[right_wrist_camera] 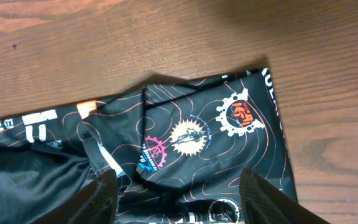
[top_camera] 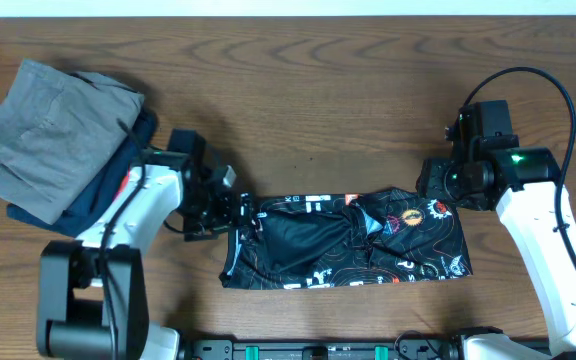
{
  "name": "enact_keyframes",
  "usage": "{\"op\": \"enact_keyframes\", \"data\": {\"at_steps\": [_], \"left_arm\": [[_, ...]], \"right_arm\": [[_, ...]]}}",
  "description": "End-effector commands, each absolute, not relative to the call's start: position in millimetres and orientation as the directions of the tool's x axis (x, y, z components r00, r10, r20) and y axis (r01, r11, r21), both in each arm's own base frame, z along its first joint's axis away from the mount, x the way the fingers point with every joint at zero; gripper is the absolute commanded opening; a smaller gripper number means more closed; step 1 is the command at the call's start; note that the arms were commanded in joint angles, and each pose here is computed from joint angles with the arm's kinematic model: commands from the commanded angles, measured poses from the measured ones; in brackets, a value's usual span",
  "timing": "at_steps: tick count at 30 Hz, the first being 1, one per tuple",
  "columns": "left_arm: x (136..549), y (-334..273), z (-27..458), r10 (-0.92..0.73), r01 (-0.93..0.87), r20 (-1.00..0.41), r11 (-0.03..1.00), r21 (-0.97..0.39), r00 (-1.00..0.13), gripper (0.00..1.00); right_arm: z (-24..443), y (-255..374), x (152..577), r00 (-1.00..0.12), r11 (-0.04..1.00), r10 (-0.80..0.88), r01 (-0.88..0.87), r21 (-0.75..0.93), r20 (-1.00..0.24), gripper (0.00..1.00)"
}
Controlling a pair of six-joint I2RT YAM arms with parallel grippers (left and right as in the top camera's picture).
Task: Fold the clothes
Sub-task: 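Fold the jersey's left end rightward over the middle with the left gripper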
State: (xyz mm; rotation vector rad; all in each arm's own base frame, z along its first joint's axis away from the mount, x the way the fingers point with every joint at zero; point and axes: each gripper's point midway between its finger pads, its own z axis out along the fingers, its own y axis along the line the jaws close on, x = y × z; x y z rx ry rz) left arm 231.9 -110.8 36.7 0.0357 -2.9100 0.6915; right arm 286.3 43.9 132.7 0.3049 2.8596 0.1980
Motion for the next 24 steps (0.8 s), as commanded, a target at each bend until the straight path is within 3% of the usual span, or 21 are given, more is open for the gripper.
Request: {"op": "enact_keyframes", "data": {"at_steps": [1, 6, 11, 12, 15, 19, 21, 24], "left_arm": [[219, -120, 23, 0.061, -0.039, 0.198, 0.883, -0.468, -0.978, 0.98], [205, -124, 3, 0.040, -0.087, 0.266, 0.890, -0.447, -0.963, 0.98], [198, -144, 2, 0.085, -0.069, 0.270, 0.855, -0.514, -0.959, 1.00], [197, -145, 2, 0.093, -0.061, 0.269, 0.856, -0.513, -0.959, 0.96], [197, -147, 1, 0.100, -0.051, 0.263, 0.856, -0.514, -0.960, 0.67], [211, -140, 4, 0.070, -0.060, 0.234, 0.861, -0.505, -0.970, 0.19], [223, -132, 8, 0.039, -0.075, 0.216, 0.865, -0.496, -0.976, 0.09], [249, -105, 21, -0.058, -0.139, 0.196, 0.892, -0.431, -0.979, 0.06]], "right_arm": [[136, 40, 289, -0.942, 0.970, 0.223, 0.187, 0.157, -0.251, 0.60], [136, 40, 288, -0.944, 0.970, 0.222, 0.188, 0.156, -0.245, 0.59], [136, 40, 288, -0.943, 0.970, 0.223, 0.189, 0.156, -0.246, 0.59], [136, 40, 288, -0.944, 0.970, 0.222, 0.188, 0.156, -0.246, 0.59], [136, 40, 288, -0.944, 0.970, 0.223, 0.188, 0.156, -0.245, 0.59], [136, 40, 288, -0.944, 0.970, 0.222, 0.188, 0.155, -0.245, 0.58], [136, 40, 288, -0.944, 0.970, 0.222, 0.188, 0.155, -0.245, 0.58], [136, 40, 288, -0.944, 0.971, 0.219, 0.186, 0.151, -0.247, 0.58]]}}
